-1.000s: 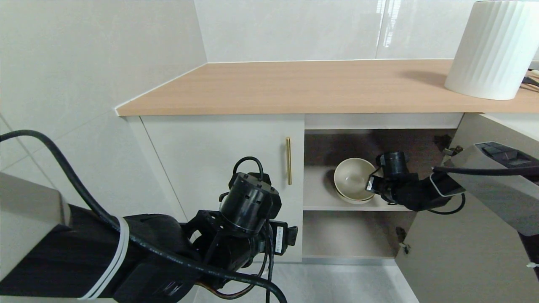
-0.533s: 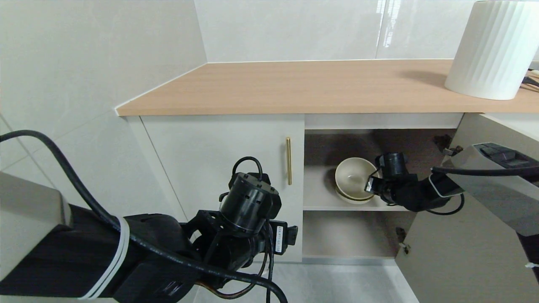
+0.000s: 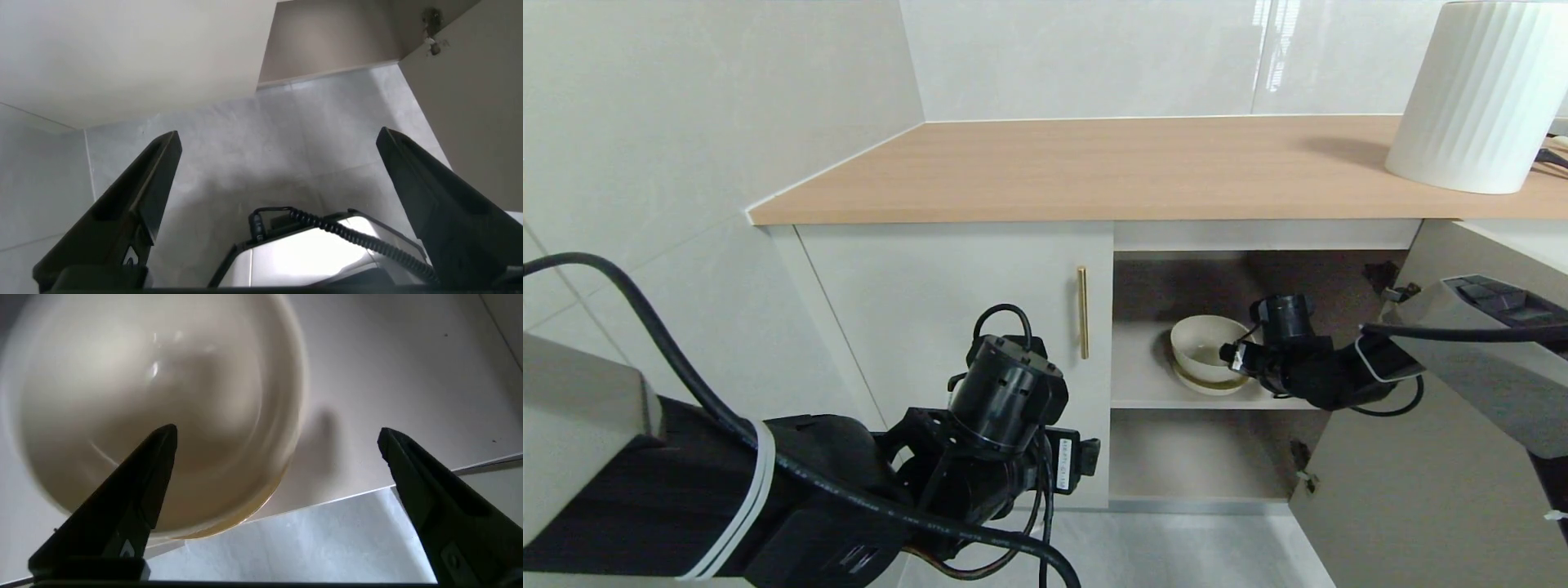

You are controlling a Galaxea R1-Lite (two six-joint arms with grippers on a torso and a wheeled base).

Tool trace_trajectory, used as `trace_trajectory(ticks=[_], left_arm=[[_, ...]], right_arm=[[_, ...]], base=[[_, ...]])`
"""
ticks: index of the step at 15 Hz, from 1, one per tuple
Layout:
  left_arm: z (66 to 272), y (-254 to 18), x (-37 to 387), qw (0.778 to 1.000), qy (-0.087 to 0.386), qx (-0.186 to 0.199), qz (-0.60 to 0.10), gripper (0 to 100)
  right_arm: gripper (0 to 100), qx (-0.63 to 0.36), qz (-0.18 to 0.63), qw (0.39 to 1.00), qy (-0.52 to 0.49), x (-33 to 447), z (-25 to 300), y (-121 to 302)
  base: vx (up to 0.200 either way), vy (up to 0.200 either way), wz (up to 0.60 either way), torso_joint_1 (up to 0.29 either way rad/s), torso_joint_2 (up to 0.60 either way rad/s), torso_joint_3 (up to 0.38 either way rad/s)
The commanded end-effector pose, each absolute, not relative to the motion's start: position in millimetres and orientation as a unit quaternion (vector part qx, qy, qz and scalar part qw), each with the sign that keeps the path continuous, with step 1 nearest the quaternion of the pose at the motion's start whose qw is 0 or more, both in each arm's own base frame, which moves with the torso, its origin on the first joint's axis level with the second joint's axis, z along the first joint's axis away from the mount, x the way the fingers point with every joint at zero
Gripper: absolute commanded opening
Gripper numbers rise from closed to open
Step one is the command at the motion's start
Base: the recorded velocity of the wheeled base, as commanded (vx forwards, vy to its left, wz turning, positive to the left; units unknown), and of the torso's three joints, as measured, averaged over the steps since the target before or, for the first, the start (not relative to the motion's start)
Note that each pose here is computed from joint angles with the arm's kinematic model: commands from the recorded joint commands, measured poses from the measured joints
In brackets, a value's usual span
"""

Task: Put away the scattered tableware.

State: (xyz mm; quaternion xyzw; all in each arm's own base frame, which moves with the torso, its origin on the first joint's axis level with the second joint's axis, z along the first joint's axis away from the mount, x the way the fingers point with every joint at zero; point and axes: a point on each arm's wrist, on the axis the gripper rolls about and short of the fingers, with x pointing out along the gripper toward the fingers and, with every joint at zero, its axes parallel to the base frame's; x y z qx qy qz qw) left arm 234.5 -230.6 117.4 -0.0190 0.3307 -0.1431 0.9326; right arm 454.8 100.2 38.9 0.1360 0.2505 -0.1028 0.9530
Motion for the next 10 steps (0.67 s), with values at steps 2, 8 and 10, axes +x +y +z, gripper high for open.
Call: trace_trajectory(ticks=[2, 8, 10], left_arm=[[118, -228, 237, 0.934, 0.330, -0.022, -0.138, 100], [125, -219, 242, 0.937, 0.324, -0.040, -0.127, 100], [137, -206, 245, 0.942, 0.311, -0.062, -0.113, 100]], right_arm=[[100, 0.147, -0.101, 0.951, 0.253, 450, 56, 100], [100, 0.198, -0.058, 0.930, 0.304, 425, 87, 94], [100, 0.202, -0.037, 0.930, 0.304, 399, 113, 91]], base=[[0.000, 0.000, 0.00, 0.000, 0.00, 0.000], [0.000, 0.000, 0.00, 0.000, 0.00, 0.000], [0.000, 0.000, 0.00, 0.000, 0.00, 0.000]])
